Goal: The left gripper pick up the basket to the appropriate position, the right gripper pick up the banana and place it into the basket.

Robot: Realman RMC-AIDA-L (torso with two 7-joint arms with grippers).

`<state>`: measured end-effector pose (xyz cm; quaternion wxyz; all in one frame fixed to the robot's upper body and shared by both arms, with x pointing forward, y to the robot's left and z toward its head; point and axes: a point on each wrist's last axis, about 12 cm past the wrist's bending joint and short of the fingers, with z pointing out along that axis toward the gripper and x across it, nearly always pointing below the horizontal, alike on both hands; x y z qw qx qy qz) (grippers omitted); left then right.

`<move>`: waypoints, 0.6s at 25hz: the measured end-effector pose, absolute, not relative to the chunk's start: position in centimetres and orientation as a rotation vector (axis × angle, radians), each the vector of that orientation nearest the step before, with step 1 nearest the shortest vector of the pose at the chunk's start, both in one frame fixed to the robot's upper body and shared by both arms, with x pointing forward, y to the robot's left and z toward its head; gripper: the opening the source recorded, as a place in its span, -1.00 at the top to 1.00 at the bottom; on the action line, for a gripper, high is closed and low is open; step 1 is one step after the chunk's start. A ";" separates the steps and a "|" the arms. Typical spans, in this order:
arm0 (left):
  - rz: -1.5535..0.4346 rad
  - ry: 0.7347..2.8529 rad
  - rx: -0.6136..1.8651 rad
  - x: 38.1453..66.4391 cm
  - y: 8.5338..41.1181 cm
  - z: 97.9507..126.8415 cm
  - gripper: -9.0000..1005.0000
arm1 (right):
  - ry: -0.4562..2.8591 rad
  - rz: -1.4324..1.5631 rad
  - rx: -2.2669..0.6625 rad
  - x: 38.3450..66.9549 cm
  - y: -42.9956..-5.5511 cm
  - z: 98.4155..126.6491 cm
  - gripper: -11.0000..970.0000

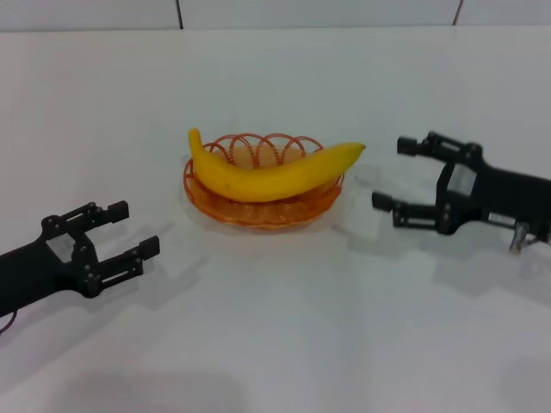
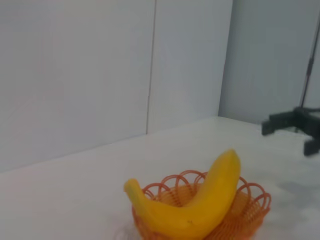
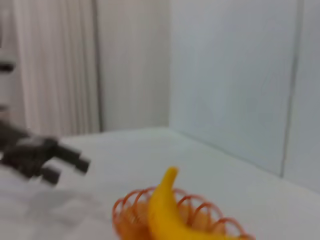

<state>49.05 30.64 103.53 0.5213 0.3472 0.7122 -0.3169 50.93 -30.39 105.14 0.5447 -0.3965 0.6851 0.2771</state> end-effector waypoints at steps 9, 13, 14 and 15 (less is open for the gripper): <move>-0.758 1.700 0.841 49.2 30.5 103.6 -0.48 | 1.647 0.637 -1.022 50.6 -30.4 104.5 -0.84; -0.746 1.693 0.847 49.1 30.5 103.5 -0.48 | 1.644 0.617 -0.972 50.7 -31.1 104.7 -0.84; -0.744 1.692 0.847 49.1 30.5 103.5 -0.48 | 1.643 0.618 -0.965 50.6 -31.1 104.7 -0.84; -0.743 1.690 0.848 49.1 30.5 103.5 -0.48 | 1.641 0.622 -0.960 50.6 -31.2 104.8 -0.84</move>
